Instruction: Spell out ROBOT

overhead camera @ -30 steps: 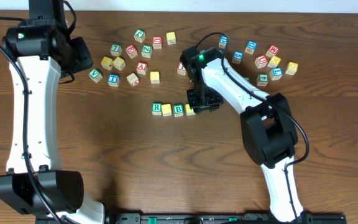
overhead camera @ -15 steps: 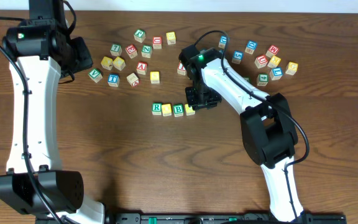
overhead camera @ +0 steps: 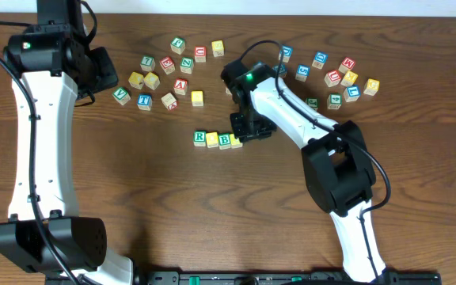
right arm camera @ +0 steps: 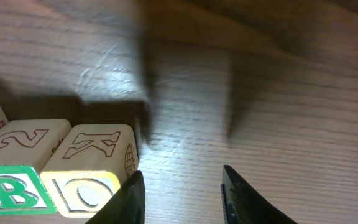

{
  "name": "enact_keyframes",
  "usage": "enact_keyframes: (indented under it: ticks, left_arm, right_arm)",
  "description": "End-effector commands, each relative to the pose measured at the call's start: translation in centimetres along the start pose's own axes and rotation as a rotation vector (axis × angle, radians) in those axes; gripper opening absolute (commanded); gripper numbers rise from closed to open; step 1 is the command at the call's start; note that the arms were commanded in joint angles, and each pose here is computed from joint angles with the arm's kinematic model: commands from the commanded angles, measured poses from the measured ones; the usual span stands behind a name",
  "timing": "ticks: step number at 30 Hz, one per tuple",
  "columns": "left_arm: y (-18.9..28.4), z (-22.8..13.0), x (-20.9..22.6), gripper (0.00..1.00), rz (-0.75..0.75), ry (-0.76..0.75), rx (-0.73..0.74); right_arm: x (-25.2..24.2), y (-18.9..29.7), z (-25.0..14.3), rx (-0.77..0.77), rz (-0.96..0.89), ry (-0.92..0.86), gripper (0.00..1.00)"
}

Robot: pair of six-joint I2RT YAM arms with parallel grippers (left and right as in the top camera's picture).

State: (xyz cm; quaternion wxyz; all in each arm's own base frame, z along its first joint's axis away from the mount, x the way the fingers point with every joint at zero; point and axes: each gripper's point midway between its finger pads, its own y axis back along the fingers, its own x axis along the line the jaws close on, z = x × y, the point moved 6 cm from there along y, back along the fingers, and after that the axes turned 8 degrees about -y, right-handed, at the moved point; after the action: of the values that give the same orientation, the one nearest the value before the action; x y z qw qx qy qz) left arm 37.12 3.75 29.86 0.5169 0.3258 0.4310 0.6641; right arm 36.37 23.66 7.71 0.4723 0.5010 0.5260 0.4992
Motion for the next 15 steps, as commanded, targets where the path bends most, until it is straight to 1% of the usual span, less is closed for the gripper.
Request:
enact_keyframes:
  ticks: [1,15]
  left_arm:
    - [0.18,-0.11,0.14,0.42,0.006,0.010,-0.001]
    - [0.18,-0.23,0.16,0.42,0.007,0.009,0.005]
  right_arm:
    - [0.60,-0.23,-0.50,0.005,-0.001,0.028,0.35]
    - [0.87,-0.24,-0.62,0.003,0.000,0.035,0.34]
